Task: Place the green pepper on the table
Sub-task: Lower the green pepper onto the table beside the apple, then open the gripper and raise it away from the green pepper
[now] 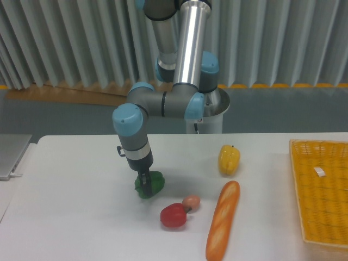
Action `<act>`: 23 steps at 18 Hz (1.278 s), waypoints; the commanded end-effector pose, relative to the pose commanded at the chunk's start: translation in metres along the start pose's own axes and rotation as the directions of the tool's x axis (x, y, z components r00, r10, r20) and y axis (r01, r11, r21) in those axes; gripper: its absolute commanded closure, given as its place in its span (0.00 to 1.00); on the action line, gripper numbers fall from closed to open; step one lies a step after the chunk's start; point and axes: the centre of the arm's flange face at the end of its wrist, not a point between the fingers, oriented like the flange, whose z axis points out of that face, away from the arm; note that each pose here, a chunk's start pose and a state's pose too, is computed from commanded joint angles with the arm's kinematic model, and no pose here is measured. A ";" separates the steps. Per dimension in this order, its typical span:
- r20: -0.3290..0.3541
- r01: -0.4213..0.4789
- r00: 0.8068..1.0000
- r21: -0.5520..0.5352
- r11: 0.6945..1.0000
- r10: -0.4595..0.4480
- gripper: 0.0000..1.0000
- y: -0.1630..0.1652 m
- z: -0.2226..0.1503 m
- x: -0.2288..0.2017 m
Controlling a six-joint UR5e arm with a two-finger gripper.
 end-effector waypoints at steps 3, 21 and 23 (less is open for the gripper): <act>0.006 -0.007 1.000 0.002 1.000 0.007 0.12 -0.003 -0.001 0.004; 0.072 0.053 0.996 0.077 0.996 -0.059 0.00 0.033 -0.048 -0.008; 0.088 0.095 0.991 0.090 0.991 -0.103 0.00 0.059 -0.059 -0.020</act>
